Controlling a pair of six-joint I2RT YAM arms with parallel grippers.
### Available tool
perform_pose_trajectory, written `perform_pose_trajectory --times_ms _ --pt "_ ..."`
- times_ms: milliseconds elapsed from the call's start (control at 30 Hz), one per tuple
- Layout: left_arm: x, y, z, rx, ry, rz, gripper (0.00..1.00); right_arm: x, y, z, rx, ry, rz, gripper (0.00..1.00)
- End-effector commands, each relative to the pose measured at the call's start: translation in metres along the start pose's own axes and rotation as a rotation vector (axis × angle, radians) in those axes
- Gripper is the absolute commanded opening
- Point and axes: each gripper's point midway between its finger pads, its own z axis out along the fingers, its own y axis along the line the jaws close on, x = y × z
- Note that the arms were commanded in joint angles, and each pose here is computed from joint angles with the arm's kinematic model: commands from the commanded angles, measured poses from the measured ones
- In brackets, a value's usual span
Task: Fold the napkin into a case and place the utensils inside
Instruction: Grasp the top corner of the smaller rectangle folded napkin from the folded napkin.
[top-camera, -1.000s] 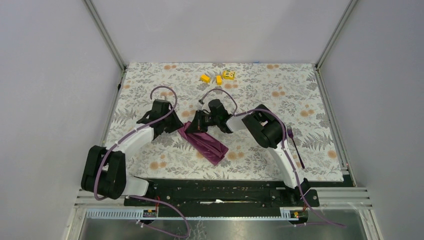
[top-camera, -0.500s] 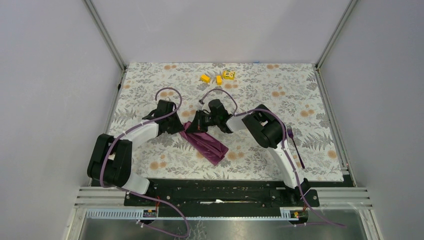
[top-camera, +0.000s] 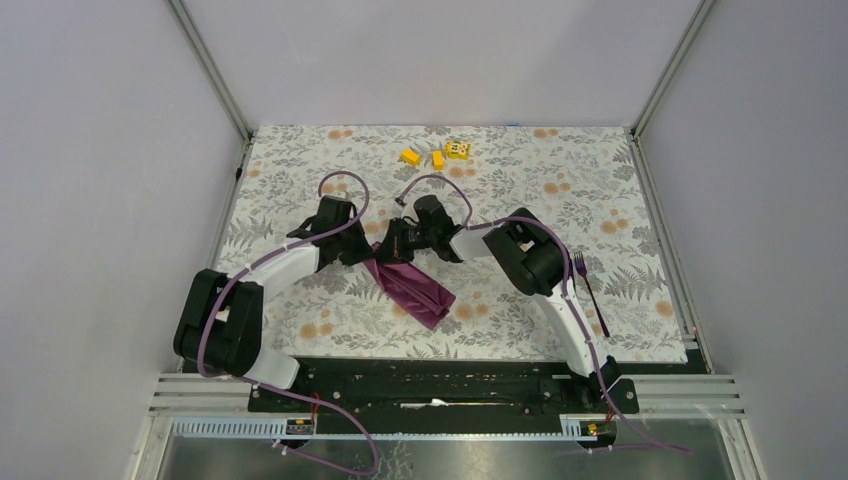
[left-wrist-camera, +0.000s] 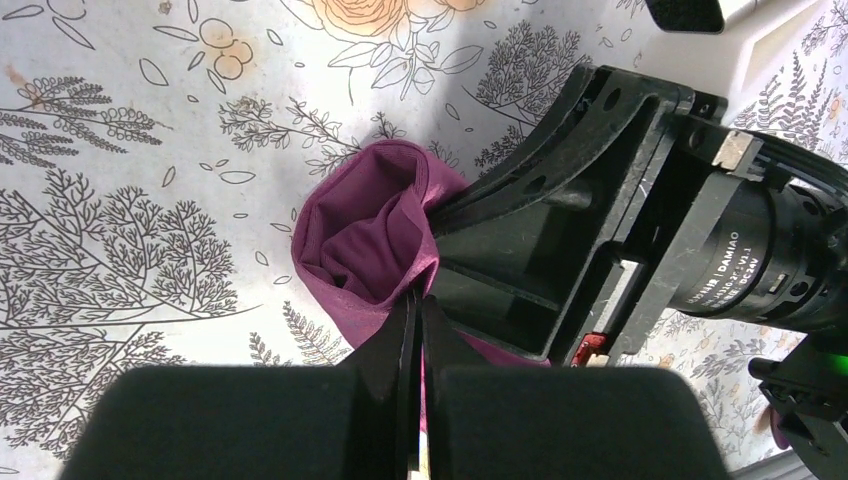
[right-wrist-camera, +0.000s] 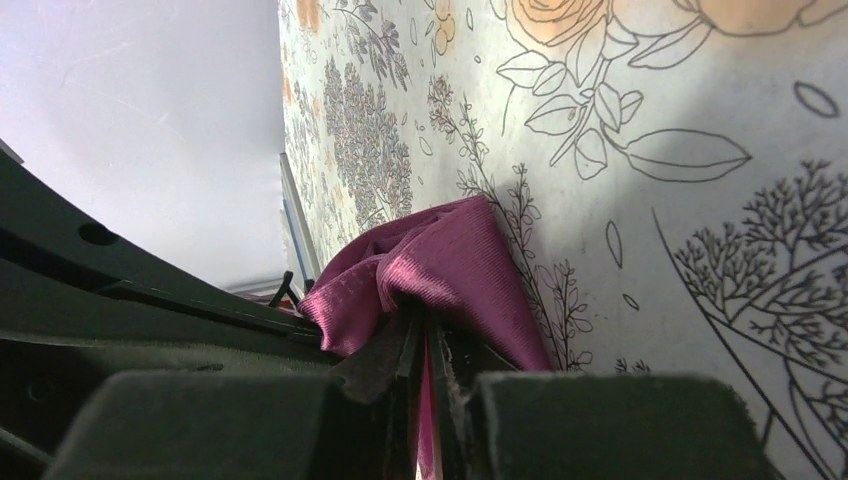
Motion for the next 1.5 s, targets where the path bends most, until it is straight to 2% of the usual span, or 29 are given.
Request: perform_pose_trajectory --times_ms 0,67,200,300,400,533,867,967,1033,1133,1200,1333,1467 --pt "-0.019 -0.027 -0.006 0.079 -0.034 -0.012 0.0 -0.003 -0.012 0.008 0.034 -0.008 -0.018 0.11" --pt "-0.019 -0.024 0.0 0.057 -0.014 -0.017 0.0 -0.003 -0.013 0.008 0.036 -0.006 -0.013 0.11" --pt "-0.031 -0.018 0.015 0.057 -0.097 -0.04 0.04 -0.001 -0.014 0.007 0.031 -0.006 -0.011 0.11" --pt "-0.027 -0.001 0.036 -0.007 -0.042 -0.051 0.06 0.002 -0.012 0.005 0.03 0.006 0.003 0.13" --pt "-0.023 0.017 0.038 -0.06 -0.052 -0.069 0.2 0.003 -0.002 -0.002 0.042 0.024 -0.009 0.15" --pt "-0.02 0.027 0.035 -0.092 -0.06 -0.065 0.28 0.004 0.015 -0.013 0.055 0.048 -0.03 0.18" --pt "-0.01 0.037 0.038 -0.102 -0.033 -0.069 0.26 0.01 0.052 -0.049 0.082 0.079 -0.129 0.25" --pt "-0.01 0.036 0.039 -0.095 -0.031 -0.068 0.25 0.015 0.061 -0.063 0.093 0.095 -0.173 0.32" --pt "-0.01 0.034 0.037 -0.088 -0.03 -0.066 0.25 0.015 0.06 -0.075 0.146 0.09 -0.238 0.4" --pt "-0.013 0.027 0.029 -0.062 -0.041 -0.061 0.26 0.015 0.036 -0.103 0.343 0.087 -0.37 0.57" --pt "-0.017 0.02 0.022 -0.039 -0.049 -0.058 0.31 0.012 0.018 -0.121 0.463 0.084 -0.459 0.62" --pt "-0.024 0.006 0.006 0.007 -0.057 -0.046 0.48 0.012 0.002 -0.143 0.578 0.085 -0.554 0.61" --pt "-0.024 0.001 -0.011 0.025 -0.068 -0.029 0.54 0.009 -0.003 -0.146 0.597 0.063 -0.579 0.52"
